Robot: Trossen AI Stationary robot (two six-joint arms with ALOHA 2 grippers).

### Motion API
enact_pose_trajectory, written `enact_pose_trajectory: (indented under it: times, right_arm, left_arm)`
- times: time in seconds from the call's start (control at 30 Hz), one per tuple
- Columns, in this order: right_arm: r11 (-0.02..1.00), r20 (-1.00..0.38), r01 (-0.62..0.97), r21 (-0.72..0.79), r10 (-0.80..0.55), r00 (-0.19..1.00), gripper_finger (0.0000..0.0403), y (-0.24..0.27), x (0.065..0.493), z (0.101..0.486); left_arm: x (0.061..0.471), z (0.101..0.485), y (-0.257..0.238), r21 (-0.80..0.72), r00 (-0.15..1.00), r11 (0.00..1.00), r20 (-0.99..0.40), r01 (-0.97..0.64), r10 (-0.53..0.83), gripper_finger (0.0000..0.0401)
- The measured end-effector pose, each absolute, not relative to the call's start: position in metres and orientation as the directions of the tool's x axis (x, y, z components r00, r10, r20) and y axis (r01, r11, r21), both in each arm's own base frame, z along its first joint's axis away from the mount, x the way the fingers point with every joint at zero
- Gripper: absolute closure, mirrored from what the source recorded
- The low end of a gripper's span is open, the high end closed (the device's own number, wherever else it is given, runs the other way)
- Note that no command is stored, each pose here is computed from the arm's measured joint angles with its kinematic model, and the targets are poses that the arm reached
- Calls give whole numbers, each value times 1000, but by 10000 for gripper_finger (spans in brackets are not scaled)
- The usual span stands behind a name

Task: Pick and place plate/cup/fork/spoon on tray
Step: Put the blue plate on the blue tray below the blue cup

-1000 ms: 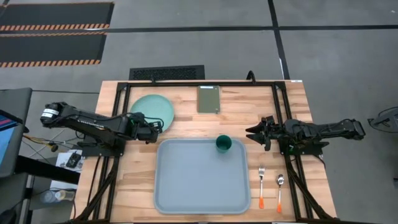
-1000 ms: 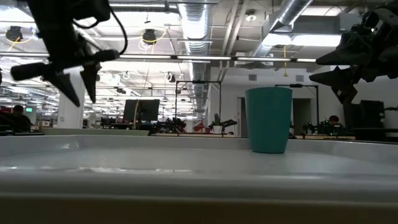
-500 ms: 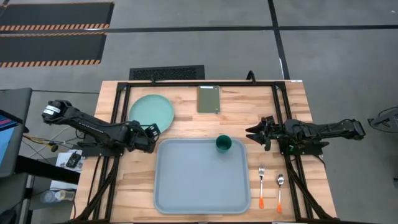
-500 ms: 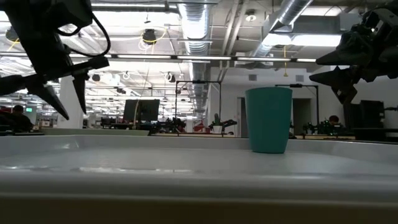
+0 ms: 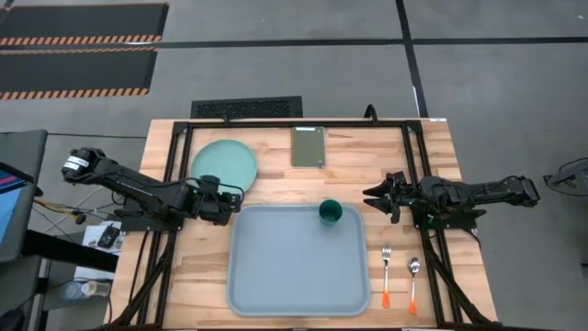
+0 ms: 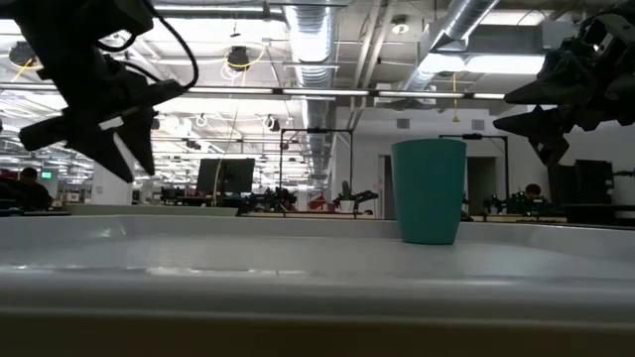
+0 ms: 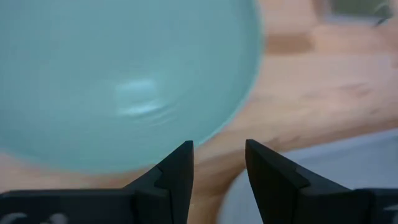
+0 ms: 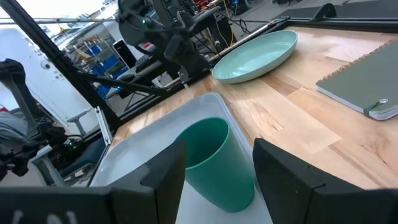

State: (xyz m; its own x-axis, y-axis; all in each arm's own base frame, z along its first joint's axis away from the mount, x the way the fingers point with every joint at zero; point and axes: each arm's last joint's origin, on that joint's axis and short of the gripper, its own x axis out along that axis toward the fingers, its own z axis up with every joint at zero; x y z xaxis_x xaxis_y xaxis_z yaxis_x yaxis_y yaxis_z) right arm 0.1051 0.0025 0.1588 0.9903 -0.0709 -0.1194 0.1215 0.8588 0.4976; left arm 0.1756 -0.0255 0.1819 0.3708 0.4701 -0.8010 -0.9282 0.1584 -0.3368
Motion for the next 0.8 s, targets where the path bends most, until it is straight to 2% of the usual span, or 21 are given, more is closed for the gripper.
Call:
enact_pose_trajectory:
  times: [0.13, 0.27, 0.5, 0.63, 0.8]
  right_arm:
    - [859, -119, 123, 498, -72, 990, 189, 2, 105, 159]
    - [858, -119, 123, 498, -72, 990, 189, 2, 105, 159]
    - [858, -119, 123, 498, -72, 990, 189, 2, 105, 159]
    - [858, -119, 123, 498, -73, 990, 189, 2, 105, 159]
    - [858, -119, 124, 498, -74, 990, 189, 2, 105, 159]
  left_arm:
    - [190, 190, -14, -397, 448, 212, -742, -893, 499, 270]
    - [208, 217, 6, -409, 503, 295, -674, -864, 540, 270]
    - [201, 258, 69, -206, 330, 262, -690, -943, 644, 270]
    - [186, 264, 105, -122, 260, 254, -730, -960, 632, 270]
    - [166, 262, 143, -61, 225, 282, -770, -957, 596, 270]
